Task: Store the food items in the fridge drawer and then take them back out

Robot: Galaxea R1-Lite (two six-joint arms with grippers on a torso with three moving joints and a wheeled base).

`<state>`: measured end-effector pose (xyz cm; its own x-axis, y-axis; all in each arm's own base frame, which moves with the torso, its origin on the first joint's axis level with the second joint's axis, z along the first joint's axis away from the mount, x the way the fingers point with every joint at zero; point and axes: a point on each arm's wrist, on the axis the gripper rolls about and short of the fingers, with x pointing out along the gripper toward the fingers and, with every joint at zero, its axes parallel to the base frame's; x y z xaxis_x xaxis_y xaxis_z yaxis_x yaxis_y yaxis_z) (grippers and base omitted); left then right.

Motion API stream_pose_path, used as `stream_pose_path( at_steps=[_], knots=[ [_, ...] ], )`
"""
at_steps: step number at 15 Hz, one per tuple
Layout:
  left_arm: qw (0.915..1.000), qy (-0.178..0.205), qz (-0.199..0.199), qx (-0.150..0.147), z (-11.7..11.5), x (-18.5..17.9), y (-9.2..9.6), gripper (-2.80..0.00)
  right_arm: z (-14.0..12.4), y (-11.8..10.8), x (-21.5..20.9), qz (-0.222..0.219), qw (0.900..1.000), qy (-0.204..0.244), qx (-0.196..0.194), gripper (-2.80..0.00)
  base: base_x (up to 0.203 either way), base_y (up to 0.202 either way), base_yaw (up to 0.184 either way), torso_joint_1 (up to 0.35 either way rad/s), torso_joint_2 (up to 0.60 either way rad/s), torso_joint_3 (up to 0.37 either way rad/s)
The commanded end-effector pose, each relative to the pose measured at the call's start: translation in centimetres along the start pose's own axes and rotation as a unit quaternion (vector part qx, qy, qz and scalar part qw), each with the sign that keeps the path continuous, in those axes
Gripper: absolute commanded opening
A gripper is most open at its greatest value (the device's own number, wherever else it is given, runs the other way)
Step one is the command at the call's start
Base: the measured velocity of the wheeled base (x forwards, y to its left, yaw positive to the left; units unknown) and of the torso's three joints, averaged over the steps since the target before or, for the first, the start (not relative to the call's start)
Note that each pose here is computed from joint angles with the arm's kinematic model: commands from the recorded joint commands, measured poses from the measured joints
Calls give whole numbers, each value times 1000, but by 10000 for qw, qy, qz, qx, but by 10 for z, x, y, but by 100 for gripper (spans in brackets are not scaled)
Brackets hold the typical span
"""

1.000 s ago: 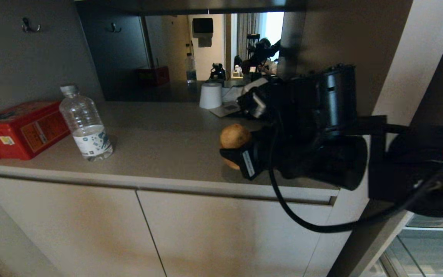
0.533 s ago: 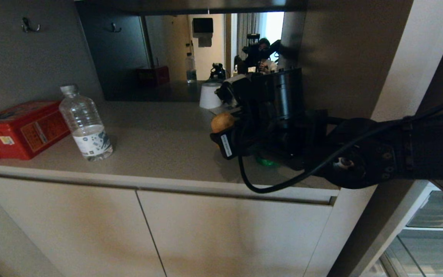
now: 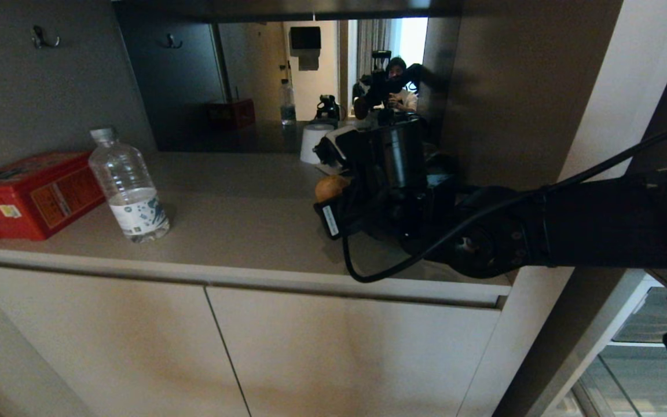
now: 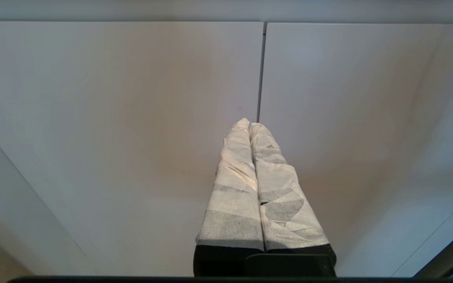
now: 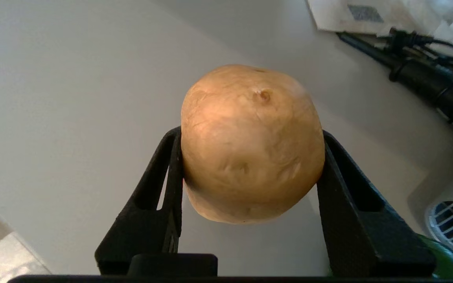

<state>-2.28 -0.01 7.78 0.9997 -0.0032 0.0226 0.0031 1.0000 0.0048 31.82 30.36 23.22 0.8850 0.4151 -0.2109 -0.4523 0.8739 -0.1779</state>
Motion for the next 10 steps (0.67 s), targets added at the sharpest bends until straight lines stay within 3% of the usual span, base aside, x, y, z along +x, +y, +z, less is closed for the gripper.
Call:
stream_pose_path(
  at_steps=[1, 6, 7, 10],
  knots=[
    [10000, 59, 0, -1, -3, 1, 0, -280, -4, 1, 6, -51, 10000, 38, -10, -280, 0, 0, 0, 0, 0, 0],
    [10000, 59, 0, -1, -3, 1, 0, -280, -5, 1, 18, -261, 9997, 5, 41, -280, 0, 0, 0, 0, 0, 0],
    [10000, 59, 0, -1, -3, 1, 0, -280, -6, 1, 20, -265, 9996, 24, 39, 0, 0, 0, 0, 0, 0, 0],
    [10000, 59, 0, -1, -3, 1, 0, -280, -10, -6, 25, -360, 9993, 82, 49, 0, 0, 0, 0, 0, 0, 0]
  ],
)
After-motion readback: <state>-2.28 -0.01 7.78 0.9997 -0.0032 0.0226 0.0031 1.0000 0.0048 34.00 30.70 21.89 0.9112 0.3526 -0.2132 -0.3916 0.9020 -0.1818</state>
